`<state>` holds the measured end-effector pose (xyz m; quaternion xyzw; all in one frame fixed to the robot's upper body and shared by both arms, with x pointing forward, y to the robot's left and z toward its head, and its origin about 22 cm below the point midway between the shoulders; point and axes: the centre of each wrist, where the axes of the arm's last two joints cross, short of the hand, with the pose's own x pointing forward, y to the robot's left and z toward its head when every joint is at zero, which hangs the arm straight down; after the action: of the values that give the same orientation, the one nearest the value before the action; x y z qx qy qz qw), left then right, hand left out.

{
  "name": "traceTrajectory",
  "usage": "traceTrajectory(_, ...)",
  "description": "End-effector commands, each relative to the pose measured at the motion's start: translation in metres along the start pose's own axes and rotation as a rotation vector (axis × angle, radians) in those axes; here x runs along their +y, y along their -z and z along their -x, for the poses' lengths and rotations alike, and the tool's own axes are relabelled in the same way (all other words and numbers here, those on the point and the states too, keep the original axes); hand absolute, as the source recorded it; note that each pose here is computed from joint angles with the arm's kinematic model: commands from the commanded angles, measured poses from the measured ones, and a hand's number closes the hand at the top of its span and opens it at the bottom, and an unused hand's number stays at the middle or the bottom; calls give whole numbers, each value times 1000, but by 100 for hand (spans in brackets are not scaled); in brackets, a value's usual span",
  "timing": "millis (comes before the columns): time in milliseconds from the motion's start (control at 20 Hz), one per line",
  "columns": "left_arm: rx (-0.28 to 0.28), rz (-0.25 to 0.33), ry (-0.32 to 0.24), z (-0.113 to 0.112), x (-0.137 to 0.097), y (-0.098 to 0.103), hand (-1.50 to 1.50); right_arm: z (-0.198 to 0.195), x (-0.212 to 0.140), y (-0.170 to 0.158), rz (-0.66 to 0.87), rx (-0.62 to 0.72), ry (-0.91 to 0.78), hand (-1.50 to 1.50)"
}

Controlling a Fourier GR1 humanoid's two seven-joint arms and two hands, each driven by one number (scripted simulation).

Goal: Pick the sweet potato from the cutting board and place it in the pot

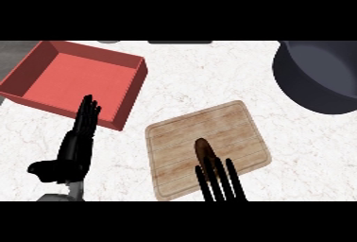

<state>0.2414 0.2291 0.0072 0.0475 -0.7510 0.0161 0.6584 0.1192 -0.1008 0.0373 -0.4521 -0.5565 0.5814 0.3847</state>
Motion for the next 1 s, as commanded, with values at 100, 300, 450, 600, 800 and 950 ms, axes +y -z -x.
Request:
traceTrajectory(100,10,0,0,11,0,-19,0,-16,6,27,-68,68,-19,-150)
traceTrajectory(300,-5,-6,-6,2,8,-10,0,-2,46,43,-72,66,-21,-150)
traceTrajectory(450,10,-2,9,4,3,-8,0,-11,8,36,-67,54,-34,-150)
traceTrajectory(600,-8,-16,-6,2,-7,3,0,15,39,40,-58,78,-39,-150)
traceTrajectory(800,0,0,7,-2,-14,4,0,6,65,47,-65,72,-49,-150)
traceTrajectory(950,-5,-11,-7,9,-15,-4,0,13,46,63,-64,88,-65,-150)
